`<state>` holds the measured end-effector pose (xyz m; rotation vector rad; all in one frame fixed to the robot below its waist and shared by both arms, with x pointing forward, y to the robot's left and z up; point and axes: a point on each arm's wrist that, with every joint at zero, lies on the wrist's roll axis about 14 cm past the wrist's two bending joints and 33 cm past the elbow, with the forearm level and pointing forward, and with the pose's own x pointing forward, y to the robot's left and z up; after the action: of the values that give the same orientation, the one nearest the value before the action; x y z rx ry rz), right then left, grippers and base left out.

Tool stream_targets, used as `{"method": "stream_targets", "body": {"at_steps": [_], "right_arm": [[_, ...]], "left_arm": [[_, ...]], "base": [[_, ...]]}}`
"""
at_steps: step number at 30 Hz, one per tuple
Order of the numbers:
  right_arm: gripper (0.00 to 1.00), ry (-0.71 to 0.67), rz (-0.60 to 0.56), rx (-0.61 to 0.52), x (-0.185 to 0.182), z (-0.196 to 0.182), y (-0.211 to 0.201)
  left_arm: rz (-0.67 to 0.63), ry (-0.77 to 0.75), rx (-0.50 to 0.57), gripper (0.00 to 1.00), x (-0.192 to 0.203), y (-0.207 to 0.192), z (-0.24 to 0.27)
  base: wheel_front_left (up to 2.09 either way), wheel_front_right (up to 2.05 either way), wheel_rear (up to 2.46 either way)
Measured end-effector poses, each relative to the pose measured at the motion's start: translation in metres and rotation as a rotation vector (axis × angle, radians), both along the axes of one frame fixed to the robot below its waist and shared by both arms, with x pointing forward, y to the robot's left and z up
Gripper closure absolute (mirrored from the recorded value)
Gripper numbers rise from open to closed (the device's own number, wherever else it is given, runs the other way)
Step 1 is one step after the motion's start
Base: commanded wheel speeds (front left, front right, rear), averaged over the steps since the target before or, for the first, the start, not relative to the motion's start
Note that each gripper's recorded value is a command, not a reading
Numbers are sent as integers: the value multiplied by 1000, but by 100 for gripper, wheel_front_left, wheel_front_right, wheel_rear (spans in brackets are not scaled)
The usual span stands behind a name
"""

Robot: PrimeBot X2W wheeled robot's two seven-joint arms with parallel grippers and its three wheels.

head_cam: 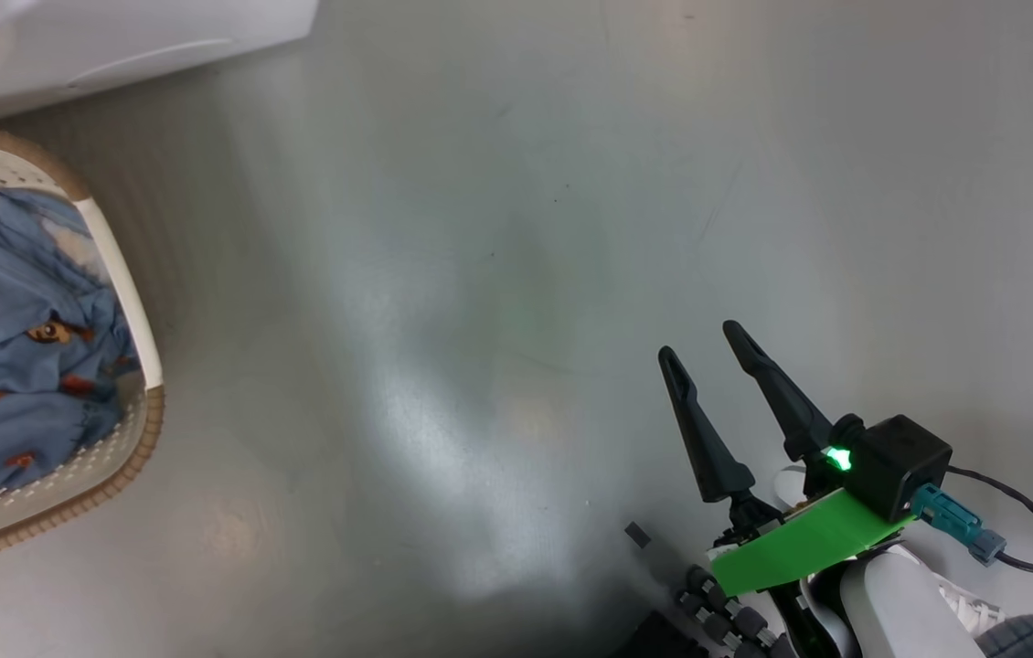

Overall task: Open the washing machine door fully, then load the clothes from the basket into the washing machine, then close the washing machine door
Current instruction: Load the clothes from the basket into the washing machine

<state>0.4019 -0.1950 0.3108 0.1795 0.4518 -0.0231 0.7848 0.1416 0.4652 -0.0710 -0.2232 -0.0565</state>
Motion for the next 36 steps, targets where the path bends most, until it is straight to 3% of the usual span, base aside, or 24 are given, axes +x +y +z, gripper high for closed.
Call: {"method": "stream_targets", "body": {"at_steps": [5, 10, 11, 12, 23, 36], "right_arm": [[0, -14, 5, 7, 2, 4, 3], [0, -29, 11, 15, 4, 8, 6], [0, -33, 12, 17, 5, 10, 6], [0, -36, 14, 19, 5, 11, 7], [0, -93, 10, 37, 0, 37, 10], [0, -151, 58, 52, 10, 53, 21]], "left_arm": [[7, 135, 33, 100, -5, 2, -35], [16, 210, 65, 51, -11, 2, -48], [19, 223, 65, 21, -13, 2, -49], [23, 239, 66, 0, -15, 2, -51], [63, 311, 95, 0, -39, 2, -26], [86, 333, 17, 0, -75, 7, -12]], "base": [[0, 0, 0], [0, 0, 0], [0, 0, 0], [0, 0, 0], [0, 0, 0], [0, 0, 0]]}}
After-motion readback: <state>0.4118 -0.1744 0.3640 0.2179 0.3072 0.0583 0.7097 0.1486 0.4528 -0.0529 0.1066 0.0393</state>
